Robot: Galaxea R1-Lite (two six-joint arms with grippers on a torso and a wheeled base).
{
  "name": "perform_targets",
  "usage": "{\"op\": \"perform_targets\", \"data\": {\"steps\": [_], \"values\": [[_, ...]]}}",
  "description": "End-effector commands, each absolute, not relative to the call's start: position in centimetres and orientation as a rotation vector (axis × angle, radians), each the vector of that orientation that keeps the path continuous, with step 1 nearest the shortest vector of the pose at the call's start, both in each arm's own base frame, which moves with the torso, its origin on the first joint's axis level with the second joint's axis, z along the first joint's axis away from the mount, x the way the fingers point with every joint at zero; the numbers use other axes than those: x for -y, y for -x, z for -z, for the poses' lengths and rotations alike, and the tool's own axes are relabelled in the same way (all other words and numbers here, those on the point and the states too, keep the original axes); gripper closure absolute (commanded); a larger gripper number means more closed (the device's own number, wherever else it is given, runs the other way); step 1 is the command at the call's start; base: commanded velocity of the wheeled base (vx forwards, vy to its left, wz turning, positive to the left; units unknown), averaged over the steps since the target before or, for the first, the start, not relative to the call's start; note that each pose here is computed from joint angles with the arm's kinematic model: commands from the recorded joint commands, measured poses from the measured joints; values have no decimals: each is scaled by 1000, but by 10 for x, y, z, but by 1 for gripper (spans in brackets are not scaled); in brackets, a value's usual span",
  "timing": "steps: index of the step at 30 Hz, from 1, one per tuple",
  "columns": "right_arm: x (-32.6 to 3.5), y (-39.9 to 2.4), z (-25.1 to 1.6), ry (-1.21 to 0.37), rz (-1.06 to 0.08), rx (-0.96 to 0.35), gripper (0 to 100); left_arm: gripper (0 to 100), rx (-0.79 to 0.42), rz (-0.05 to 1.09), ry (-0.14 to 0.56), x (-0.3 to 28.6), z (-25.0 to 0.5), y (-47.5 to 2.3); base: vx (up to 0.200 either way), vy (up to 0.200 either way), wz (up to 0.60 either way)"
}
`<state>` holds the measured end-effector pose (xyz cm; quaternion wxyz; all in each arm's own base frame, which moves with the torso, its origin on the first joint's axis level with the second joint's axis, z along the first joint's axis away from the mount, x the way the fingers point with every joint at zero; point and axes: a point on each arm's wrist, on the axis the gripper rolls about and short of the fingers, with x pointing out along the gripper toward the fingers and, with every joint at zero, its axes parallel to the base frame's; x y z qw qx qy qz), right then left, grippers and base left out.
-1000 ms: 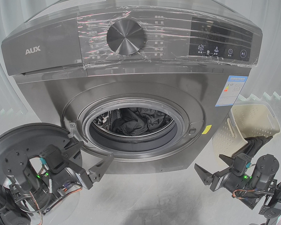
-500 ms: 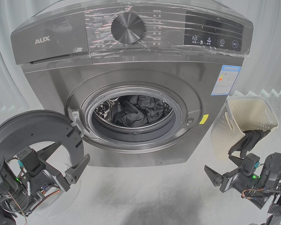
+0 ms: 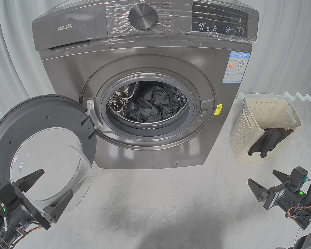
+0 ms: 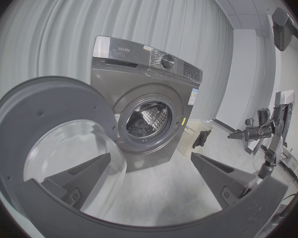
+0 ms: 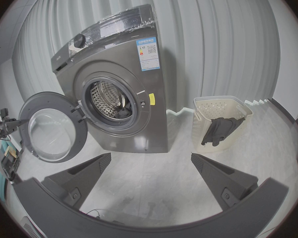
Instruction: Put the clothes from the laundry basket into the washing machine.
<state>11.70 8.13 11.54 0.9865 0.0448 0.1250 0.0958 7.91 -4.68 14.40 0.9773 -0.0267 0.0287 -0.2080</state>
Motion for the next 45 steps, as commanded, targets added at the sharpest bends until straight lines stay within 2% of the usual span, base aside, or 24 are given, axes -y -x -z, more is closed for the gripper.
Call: {"op": "perform_targets", "data": {"steps": [1, 4, 8, 11, 12, 14, 18, 20, 25, 27, 29, 30, 32, 36, 40, 42, 45], "values": [[-57, -89, -128, -142, -219, -181, 0, 0, 20, 420, 81, 22, -141, -41, 0, 0, 0], [-48, -80, -124, -139, -191, -217, 0, 0, 8, 402, 76, 14, -135, -29, 0, 0, 0], [-31, -68, -124, -151, -108, -199, 0, 0, -7, 330, 68, 7, -124, -22, 0, 0, 0], [-14, -53, -122, -141, 2, -152, 0, 0, -1, 279, 71, 3, -117, -14, 0, 0, 0], [-14, -53, -122, -141, 2, -152, 0, 0, -1, 279, 71, 3, -117, -14, 0, 0, 0], [-3, -37, -124, -109, 70, -60, 0, 0, 8, 204, 69, -1, -113, -8, 0, 0, 0], [4, -15, -118, -53, 110, 10, 0, 0, 20, 103, 52, -4, -101, 5, 0, 0, 0], [6, -5, -113, -39, 133, 36, 0, 0, 23, 88, 33, -4, -94, 11, 0, 0, 0], [6, 9, -98, -26, 130, 23, 0, 0, -15, 97, 16, -2, -85, 15, 0, 0, 0], [6, 17, -85, -22, 146, -6, 0, 0, -8, 58, 10, -2, -85, 16, 0, 0, 0], [5, 18, -83, -21, 141, -14, 0, 0, -5, 31, 6, -1, -85, 16, 0, 0, 0], [3, 22, -83, -24, 114, -8, 0, 0, 26, -20, 1, 1, -84, 19, 0, 0, 0], [2, 24, -83, -20, 89, 7, 0, 0, 31, -15, -5, 1, -84, 20, 0, 0, 0], [-2, 25, -83, -12, -75, 15, 0, 0, 45, -12, 4, 0, -83, 21, 0, 0, 0], [1, 24, -79, -17, 74, 2, 0, 0, 53, -28, -15, -1, -82, 23, 0, 0, 0], [1, 23, -78, -34, 52, 9, 0, 0, 41, -28, 1, -1, -80, 23, 0, 0, 0], [0, 23, -76, -17, 17, -1, 0, 0, -22, 41, 8, 1, -76, 24, 0, 0, 0]]}}
